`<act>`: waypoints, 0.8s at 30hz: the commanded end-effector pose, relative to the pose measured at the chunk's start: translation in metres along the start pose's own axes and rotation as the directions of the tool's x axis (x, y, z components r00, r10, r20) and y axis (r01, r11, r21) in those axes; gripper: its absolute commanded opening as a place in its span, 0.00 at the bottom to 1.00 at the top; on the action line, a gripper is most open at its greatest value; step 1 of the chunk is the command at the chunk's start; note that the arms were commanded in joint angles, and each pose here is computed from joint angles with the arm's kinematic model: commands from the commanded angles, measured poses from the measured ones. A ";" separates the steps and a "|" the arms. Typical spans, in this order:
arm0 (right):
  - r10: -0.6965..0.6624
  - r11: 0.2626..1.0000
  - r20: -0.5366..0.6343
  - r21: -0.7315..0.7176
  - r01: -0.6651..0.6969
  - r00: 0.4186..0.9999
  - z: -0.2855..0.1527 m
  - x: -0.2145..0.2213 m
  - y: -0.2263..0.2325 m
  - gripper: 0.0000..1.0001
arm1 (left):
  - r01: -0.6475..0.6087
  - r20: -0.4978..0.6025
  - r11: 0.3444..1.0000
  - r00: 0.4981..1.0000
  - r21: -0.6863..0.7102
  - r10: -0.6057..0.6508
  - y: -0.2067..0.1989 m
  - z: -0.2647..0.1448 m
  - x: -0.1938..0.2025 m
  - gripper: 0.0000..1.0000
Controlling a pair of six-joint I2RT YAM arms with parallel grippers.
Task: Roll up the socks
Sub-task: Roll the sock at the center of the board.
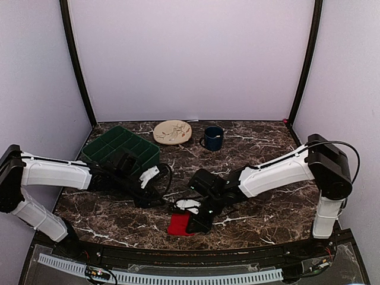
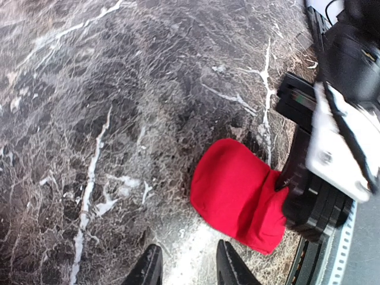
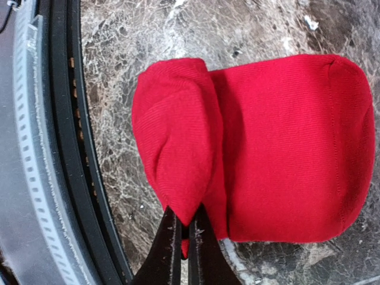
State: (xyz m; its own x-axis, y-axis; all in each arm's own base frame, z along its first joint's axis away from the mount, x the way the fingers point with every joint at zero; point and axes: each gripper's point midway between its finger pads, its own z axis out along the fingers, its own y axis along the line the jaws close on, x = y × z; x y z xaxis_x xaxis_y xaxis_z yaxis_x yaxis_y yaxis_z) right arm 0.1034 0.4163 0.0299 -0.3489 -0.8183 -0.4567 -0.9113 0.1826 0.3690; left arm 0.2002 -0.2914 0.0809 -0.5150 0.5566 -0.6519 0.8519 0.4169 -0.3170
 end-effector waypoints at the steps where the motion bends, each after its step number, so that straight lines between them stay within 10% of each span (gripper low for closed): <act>1: 0.107 0.986 -0.064 -0.118 -0.114 0.992 -0.001 0.013 0.001 0.00 | -0.110 0.040 0.993 0.993 -0.046 0.111 -0.005 -0.001 -0.004 0.33; 24: 0.240 0.903 -0.121 -0.336 -0.267 0.963 -0.003 0.022 -0.005 0.00 | -0.433 0.026 0.883 0.900 0.179 0.436 -0.078 0.024 0.028 0.40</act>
State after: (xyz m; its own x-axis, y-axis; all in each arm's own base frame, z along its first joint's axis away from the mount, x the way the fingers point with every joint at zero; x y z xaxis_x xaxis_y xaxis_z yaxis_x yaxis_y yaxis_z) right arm 0.1032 0.4030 0.0304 -0.5182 -0.7975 -0.3090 -0.6855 0.1712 0.7077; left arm 0.1332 -0.3205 0.0746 -0.1521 0.6553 -0.7399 0.9881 0.0845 -0.1282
